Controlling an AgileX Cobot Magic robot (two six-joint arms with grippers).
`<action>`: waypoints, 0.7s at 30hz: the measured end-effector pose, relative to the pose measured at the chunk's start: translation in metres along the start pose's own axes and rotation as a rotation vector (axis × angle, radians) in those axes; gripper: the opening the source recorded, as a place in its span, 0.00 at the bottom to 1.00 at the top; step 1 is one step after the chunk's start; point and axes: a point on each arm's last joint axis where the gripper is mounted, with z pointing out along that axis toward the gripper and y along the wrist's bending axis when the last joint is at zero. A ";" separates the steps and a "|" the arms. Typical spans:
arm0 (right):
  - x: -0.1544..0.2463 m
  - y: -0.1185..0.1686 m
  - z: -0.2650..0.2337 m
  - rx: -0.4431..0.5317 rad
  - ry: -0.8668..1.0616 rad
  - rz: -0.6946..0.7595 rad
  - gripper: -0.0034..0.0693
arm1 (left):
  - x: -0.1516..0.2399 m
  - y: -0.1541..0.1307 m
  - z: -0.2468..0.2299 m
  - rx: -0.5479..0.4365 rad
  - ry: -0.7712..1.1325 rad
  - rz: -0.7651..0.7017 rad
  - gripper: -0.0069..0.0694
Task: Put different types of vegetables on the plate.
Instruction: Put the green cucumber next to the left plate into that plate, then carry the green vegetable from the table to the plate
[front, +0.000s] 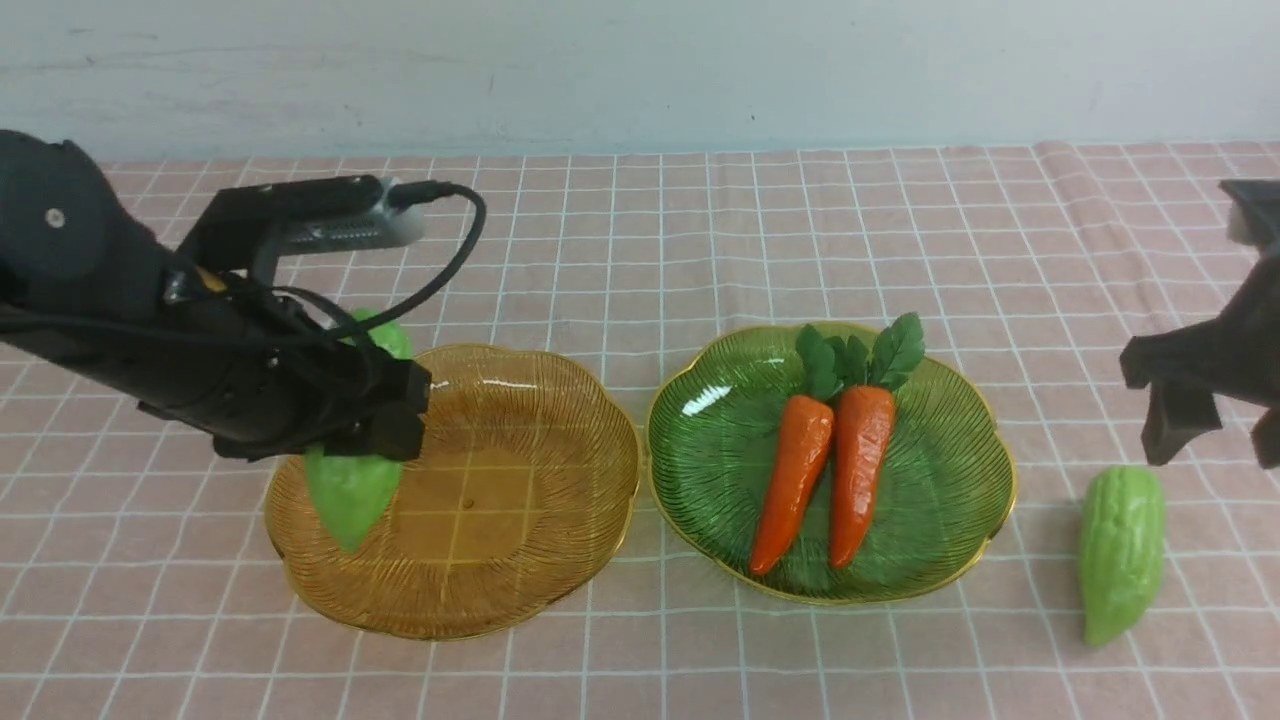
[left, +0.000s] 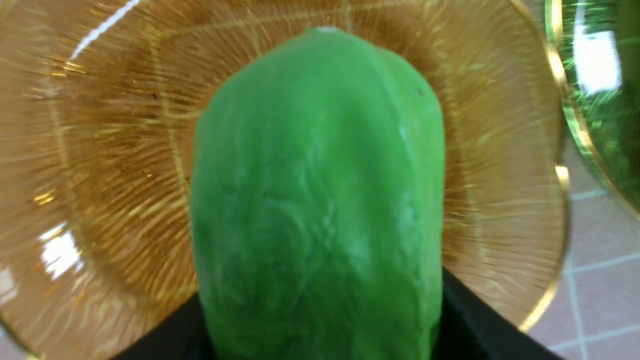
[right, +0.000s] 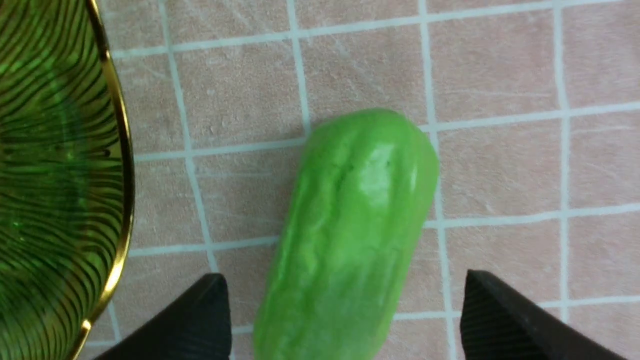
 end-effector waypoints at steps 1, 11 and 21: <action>-0.002 0.001 0.011 -0.009 0.026 0.009 0.84 | -0.002 0.002 0.010 -0.003 0.019 0.000 0.62; -0.006 0.003 0.057 -0.008 0.173 -0.053 0.67 | -0.011 0.005 0.024 -0.013 0.053 0.015 0.77; -0.020 0.037 -0.066 -0.193 -0.133 -0.050 0.62 | 0.014 -0.012 -0.109 -0.125 -0.142 0.141 0.09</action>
